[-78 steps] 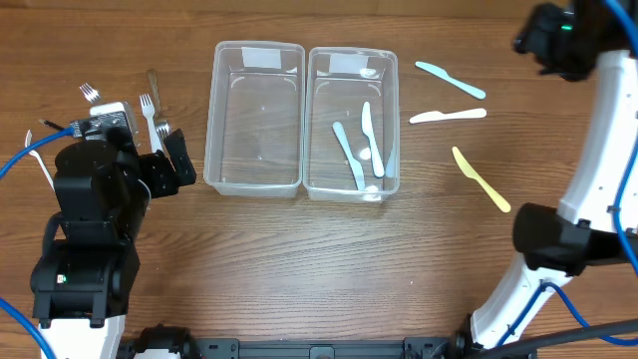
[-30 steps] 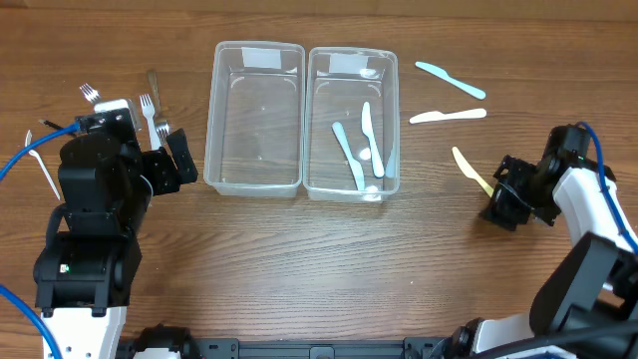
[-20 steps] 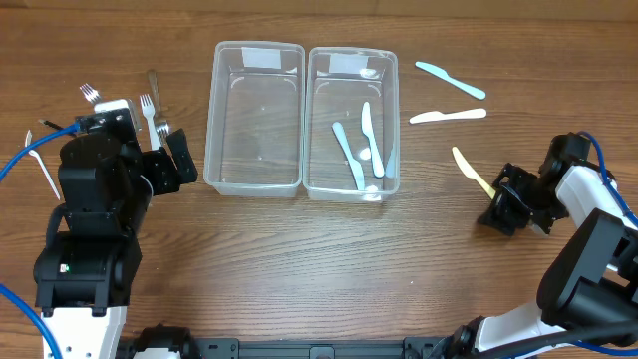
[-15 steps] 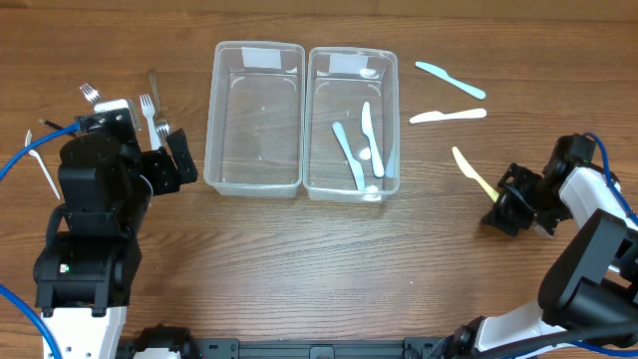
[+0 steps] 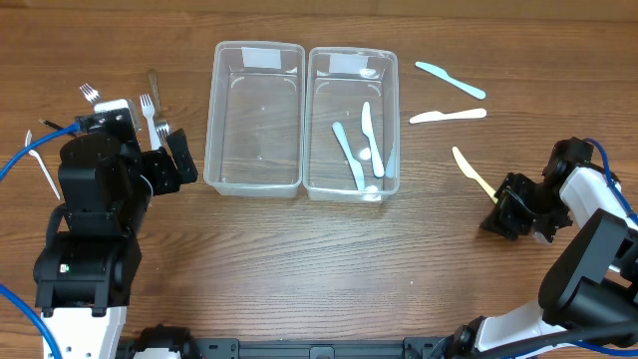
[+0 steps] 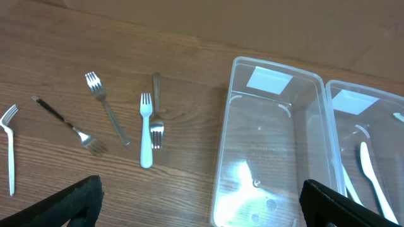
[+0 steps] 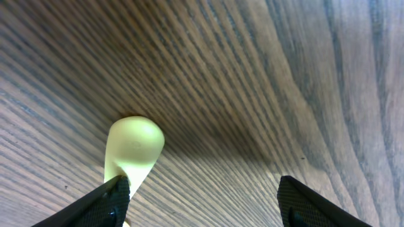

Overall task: Pack container
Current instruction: 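Move right gripper down over the yellow plastic knife, then align right gripper on the yellow knife handle and close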

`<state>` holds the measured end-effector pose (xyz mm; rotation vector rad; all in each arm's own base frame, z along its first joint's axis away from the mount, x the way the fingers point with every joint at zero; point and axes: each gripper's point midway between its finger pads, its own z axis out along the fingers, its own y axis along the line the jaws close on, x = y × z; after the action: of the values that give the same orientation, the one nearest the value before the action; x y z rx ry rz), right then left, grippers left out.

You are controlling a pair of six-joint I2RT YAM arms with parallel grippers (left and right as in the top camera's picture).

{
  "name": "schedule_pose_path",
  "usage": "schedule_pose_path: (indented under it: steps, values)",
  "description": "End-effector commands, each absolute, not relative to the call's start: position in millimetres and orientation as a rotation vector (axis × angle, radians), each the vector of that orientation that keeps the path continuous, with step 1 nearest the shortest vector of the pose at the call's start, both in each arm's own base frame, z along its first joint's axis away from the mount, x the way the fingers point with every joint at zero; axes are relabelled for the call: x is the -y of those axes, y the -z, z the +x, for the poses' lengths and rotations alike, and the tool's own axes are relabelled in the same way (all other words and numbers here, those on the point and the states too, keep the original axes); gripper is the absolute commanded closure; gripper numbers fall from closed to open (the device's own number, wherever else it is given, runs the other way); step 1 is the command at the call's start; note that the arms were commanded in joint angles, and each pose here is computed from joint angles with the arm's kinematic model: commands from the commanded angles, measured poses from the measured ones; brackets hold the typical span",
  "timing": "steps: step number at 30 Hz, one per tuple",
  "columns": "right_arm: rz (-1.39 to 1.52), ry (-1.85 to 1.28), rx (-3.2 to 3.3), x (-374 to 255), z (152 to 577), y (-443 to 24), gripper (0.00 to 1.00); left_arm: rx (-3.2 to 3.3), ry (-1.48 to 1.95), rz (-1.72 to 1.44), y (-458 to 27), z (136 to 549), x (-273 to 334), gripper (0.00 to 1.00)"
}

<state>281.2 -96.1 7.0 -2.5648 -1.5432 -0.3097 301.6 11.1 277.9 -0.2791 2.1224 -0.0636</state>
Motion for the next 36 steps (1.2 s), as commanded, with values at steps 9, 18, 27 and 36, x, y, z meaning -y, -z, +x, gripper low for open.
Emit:
schedule_pose_path:
  steps: [9,18,27,36]
  values:
    - [-2.619,0.344,1.586,109.3,296.3,-2.3,0.2,-2.101,0.062,-0.251,-288.3,303.3,-10.8,0.0]
    - [-2.623,0.593,1.766,119.2,340.4,-12.1,0.18,-2.101,0.062,-0.252,-288.5,303.3,-10.9,0.0]
    - [-2.406,0.562,2.267,138.3,362.1,-38.6,0.16,-2.101,0.062,-0.252,-288.5,303.3,-10.9,0.0]
    - [-2.231,0.312,2.496,156.7,353.8,-67.9,0.18,-2.1,0.061,-0.251,-288.7,303.4,-11.0,0.0]
